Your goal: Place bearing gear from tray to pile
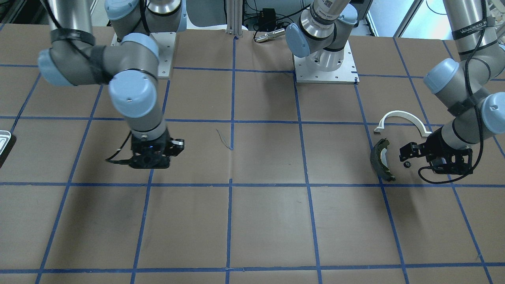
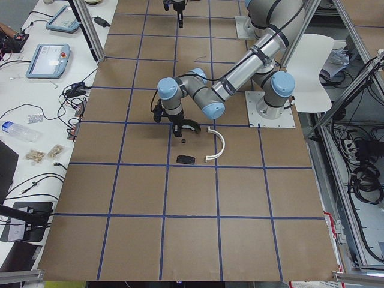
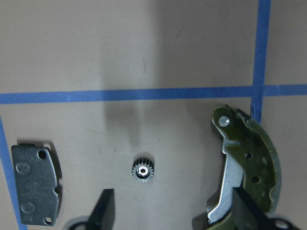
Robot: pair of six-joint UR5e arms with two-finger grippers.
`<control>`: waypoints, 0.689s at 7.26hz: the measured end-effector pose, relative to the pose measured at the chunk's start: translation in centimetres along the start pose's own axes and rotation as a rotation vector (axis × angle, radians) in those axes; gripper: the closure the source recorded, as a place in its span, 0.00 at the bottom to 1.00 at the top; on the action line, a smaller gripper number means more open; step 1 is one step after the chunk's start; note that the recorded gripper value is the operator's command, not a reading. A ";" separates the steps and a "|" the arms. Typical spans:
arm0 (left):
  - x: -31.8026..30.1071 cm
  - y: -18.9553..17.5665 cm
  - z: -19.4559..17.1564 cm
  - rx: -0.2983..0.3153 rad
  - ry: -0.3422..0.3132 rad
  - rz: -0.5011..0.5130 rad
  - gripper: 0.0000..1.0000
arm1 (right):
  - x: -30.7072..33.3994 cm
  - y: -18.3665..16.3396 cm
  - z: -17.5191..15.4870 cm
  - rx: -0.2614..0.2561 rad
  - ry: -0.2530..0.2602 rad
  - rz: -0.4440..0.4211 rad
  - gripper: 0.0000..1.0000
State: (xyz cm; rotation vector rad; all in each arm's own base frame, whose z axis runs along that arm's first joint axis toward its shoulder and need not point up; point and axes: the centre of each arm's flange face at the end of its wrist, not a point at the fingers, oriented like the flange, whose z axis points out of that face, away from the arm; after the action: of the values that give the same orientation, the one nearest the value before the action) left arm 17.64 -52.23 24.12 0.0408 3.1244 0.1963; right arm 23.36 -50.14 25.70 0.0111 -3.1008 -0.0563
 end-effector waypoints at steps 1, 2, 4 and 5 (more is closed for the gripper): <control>2.0 -0.3 -0.8 0.001 0.003 0.008 0.00 | -6.1 2.4 0.4 0.017 -0.032 0.056 1.00; 4.3 -0.4 -1.5 -0.006 0.008 0.007 0.00 | -10.4 4.4 1.4 0.026 -0.053 0.096 1.00; 7.0 -0.4 -2.3 -0.020 0.013 -0.014 0.00 | -15.0 6.6 3.8 0.024 -0.062 0.134 0.86; 7.7 -0.4 -2.4 -0.023 0.014 -0.019 0.00 | -15.8 6.6 4.4 0.036 -0.071 0.129 0.48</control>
State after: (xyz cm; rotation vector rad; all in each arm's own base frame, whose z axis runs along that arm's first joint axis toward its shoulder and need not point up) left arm 9.93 -52.70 26.40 0.0100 3.1346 0.2329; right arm 38.89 -43.22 20.96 -0.1939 -3.1637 0.0037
